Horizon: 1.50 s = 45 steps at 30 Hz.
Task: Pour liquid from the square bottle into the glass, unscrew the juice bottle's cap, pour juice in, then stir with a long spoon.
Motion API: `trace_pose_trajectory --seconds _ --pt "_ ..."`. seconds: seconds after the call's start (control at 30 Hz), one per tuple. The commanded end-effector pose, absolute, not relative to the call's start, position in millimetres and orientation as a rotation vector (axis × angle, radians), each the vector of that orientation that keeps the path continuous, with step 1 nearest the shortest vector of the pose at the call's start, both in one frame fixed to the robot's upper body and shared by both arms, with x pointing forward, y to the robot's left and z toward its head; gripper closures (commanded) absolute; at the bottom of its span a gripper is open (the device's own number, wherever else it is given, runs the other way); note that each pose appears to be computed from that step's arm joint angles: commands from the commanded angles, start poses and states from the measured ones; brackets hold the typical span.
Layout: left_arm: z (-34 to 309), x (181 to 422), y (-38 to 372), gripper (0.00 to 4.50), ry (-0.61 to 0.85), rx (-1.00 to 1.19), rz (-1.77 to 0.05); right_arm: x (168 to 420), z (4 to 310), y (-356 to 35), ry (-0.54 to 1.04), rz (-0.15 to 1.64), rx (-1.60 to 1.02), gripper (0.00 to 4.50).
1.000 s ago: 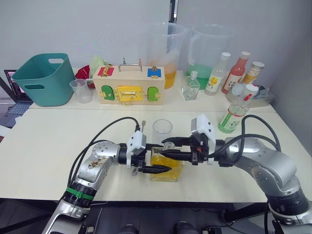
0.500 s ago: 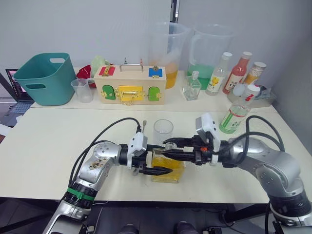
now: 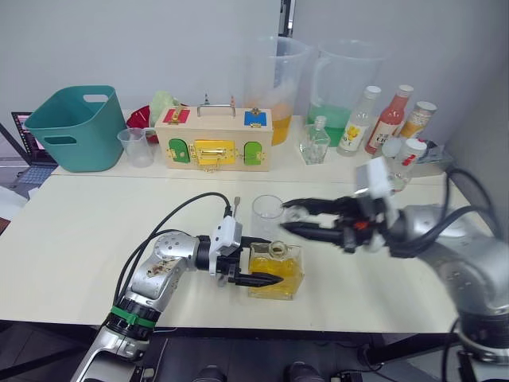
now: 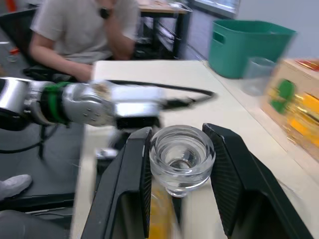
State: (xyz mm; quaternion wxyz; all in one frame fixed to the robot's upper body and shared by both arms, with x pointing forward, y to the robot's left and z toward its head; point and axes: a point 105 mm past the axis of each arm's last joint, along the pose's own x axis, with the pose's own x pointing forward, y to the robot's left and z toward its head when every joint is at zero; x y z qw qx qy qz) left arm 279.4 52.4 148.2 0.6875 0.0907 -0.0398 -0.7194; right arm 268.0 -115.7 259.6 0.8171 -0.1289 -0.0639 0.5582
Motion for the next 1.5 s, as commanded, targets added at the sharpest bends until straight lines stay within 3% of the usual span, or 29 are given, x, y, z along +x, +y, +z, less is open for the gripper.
trace_pose_trajectory --seconds 0.03,0.17,0.27,0.4,0.6,1.2,1.27,1.5 --pt "159 278 50 1.67 -0.143 0.202 -1.617 286 264 -178 -0.128 0.924 -0.285 3.37" --pt "164 280 49 1.67 -0.173 0.227 -1.606 295 243 -241 -0.076 0.682 -0.28 3.37" --pt "169 284 47 1.67 -0.194 0.239 -1.568 302 209 -302 -0.034 0.429 -0.265 3.37" --pt "172 285 45 1.67 -0.204 0.238 -1.555 308 179 -335 -0.016 0.27 -0.213 3.37" --pt "174 285 46 1.67 -0.208 0.247 -1.535 328 138 -355 0.027 0.12 -0.197 3.37" --pt "174 286 48 1.67 -0.206 0.24 -1.495 336 115 -371 0.048 0.016 -0.063 3.37" --pt "174 286 47 1.67 -0.206 0.239 -1.496 335 119 -371 0.033 0.017 -0.058 2.32" --pt "175 286 47 1.67 -0.205 0.229 -1.49 327 148 -377 -0.035 0.011 -0.076 0.04"
